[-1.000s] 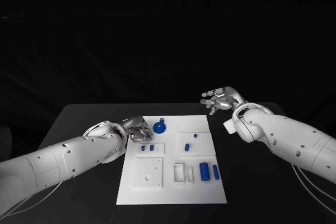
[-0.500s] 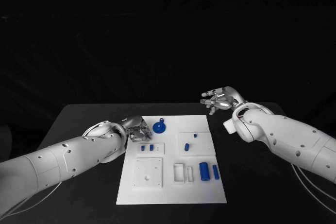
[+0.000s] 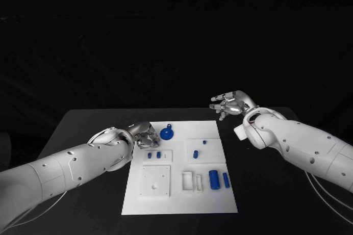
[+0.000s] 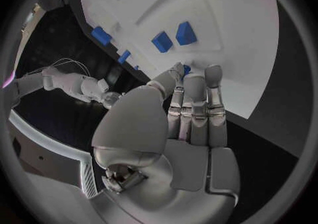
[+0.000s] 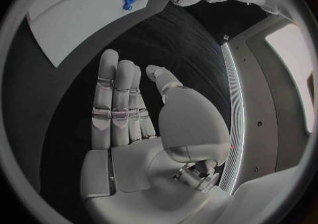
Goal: Assemble the parts on the task board
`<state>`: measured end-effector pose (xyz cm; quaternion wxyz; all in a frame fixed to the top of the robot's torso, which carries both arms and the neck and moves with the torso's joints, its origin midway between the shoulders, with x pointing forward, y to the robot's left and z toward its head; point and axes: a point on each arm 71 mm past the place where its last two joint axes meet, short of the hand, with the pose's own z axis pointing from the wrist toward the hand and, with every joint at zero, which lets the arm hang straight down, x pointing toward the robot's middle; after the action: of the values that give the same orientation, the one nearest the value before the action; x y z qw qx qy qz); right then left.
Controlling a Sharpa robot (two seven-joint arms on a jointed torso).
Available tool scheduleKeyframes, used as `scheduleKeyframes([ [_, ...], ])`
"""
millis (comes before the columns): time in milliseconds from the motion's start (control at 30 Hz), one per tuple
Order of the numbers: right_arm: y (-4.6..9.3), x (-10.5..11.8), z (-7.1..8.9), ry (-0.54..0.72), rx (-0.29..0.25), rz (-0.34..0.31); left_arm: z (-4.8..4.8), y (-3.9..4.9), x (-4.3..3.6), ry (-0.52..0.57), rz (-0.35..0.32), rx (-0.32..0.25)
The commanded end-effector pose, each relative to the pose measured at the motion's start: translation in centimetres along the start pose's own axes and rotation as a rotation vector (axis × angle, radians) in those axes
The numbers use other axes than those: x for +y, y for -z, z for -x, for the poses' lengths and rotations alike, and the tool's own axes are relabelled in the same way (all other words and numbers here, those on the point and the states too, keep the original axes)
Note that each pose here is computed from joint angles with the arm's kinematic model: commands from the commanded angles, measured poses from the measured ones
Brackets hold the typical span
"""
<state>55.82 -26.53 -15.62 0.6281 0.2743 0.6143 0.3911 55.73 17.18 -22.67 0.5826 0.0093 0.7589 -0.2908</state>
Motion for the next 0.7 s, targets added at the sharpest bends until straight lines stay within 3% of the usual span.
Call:
scheduleKeyframes([
  [33,0.01,0.13,-0.12,0.002,0.013,0.012,-1.26,0.06,-0.21,0.000,-0.006,0.045],
  [700,0.09,-0.02,0.15,0.005,0.009,0.009,-1.48,0.31,-0.13,-0.034,-0.023,0.062],
])
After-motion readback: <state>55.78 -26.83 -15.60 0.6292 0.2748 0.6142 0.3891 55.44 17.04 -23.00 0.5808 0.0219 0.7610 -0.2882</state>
